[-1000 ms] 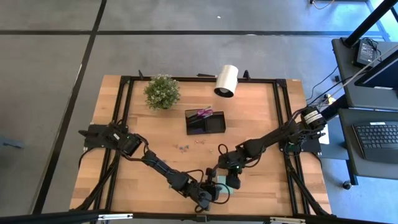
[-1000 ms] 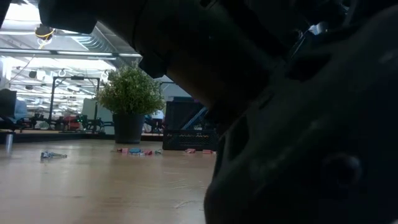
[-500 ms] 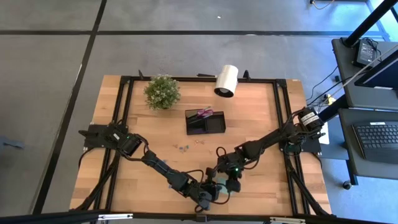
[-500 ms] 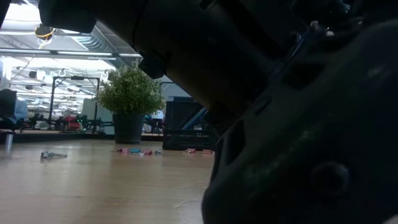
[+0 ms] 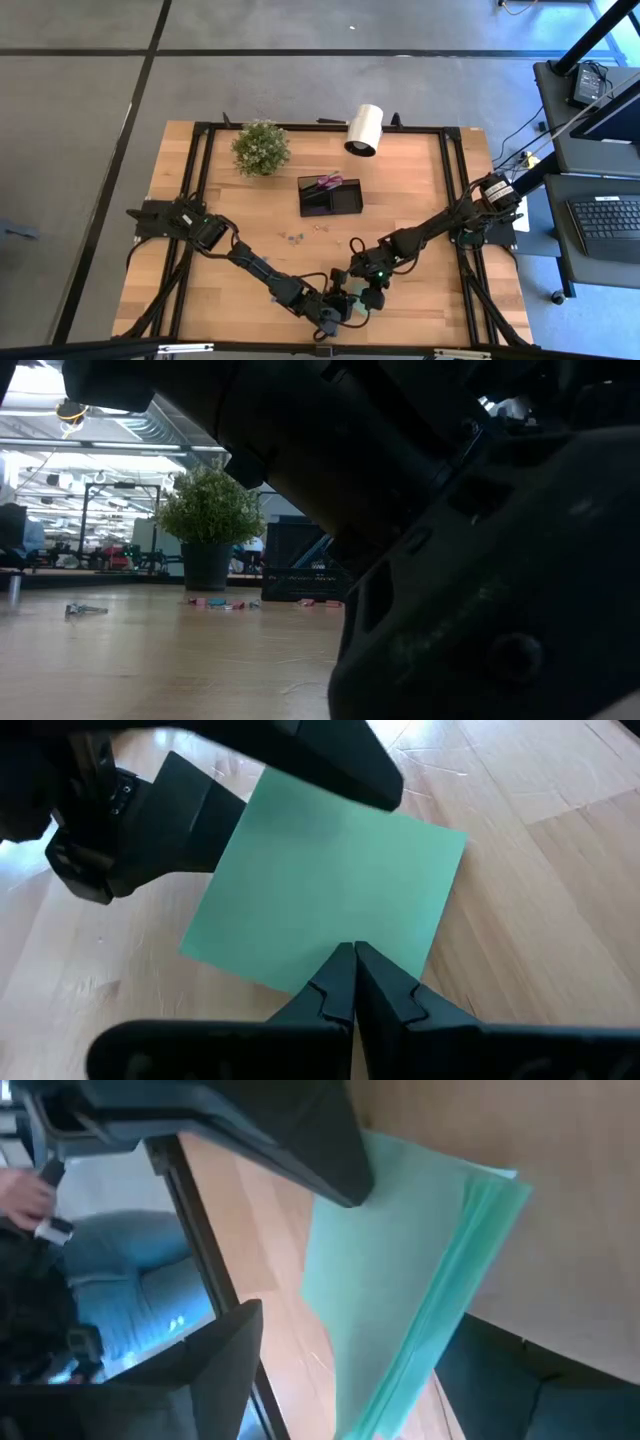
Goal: Pick and place office supplies into organizer
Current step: Put the blue sticky notes into the black desk organizer
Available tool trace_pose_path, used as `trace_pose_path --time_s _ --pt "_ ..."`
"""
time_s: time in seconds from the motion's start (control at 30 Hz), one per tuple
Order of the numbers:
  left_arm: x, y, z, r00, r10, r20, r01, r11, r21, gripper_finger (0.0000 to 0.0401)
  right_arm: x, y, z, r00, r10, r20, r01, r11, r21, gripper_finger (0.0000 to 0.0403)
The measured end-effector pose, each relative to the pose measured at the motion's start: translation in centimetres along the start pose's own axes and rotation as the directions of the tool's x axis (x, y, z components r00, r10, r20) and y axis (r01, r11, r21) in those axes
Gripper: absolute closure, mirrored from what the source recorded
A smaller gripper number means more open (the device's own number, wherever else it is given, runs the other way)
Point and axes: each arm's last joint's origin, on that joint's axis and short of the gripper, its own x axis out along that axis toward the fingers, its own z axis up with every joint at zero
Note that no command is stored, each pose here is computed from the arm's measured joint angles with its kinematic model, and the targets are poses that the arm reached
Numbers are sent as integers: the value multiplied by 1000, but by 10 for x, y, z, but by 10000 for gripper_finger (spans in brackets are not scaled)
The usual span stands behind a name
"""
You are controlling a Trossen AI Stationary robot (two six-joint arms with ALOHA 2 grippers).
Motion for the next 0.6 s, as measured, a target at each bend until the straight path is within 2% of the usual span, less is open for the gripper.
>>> trace_pose_path --time_s 0.17,0.27,0.6 --pt "0 0 0 1000 0 0 0 1000 0 400 0 2 1 1000 12 19 -14 997 72 126" --pt "0 0 0 1000 0 0 0 1000 0 400 -1 5 3 999 38 35 -40 996 75 126" --pt "0 0 0 1000 -24 -3 24 1000 -16 400 -1 3 2 999 28 25 -30 996 86 126"
